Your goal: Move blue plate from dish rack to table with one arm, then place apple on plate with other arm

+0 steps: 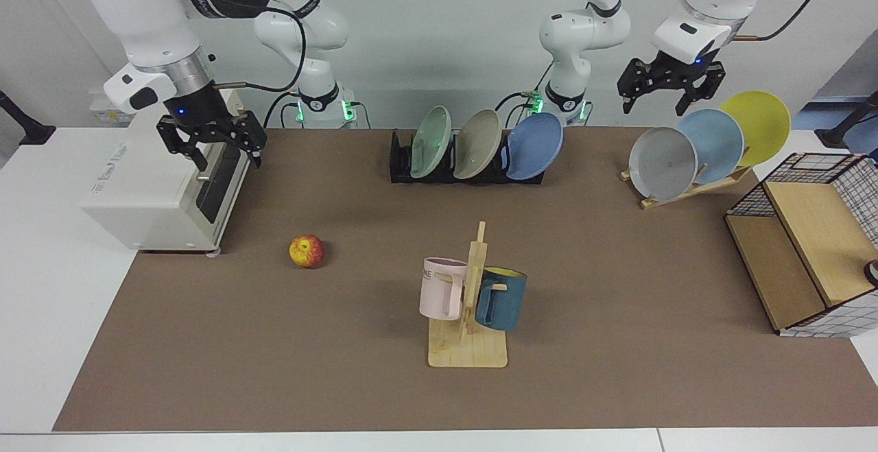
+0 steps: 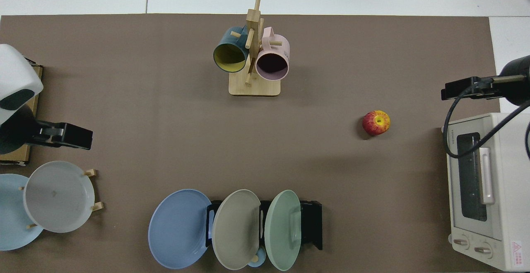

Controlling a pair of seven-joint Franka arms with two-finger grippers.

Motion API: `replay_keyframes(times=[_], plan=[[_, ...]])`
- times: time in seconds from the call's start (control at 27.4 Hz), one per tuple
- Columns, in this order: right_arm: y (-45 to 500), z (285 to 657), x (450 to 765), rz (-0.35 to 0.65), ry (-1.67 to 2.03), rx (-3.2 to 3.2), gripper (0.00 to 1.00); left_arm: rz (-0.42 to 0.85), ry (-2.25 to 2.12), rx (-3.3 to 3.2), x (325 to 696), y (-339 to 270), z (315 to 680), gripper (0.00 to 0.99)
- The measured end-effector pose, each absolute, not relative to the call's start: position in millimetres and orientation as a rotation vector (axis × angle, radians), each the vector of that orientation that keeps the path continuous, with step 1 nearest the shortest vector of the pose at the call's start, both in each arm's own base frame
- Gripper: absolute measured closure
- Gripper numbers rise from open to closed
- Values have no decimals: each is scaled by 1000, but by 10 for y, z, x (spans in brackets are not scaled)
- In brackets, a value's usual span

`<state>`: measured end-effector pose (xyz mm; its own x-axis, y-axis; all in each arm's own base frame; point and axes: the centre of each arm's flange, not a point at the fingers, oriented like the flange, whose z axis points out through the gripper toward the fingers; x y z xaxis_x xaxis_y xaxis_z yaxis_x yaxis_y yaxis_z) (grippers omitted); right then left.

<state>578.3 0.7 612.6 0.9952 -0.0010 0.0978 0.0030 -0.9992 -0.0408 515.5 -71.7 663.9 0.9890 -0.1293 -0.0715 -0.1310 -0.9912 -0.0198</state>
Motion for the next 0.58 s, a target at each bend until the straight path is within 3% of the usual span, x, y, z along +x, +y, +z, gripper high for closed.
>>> replay_keyframes(times=[0.22, 0.58], plan=[[29, 6125, 5782, -151, -8, -3097, 0, 249, 212, -3090, 4999, -743, 6615, 0], [44, 6097, 5763, -118, -13, -3099, 0, 282, 203, -3090, 4923, -722, 6616, 0]])
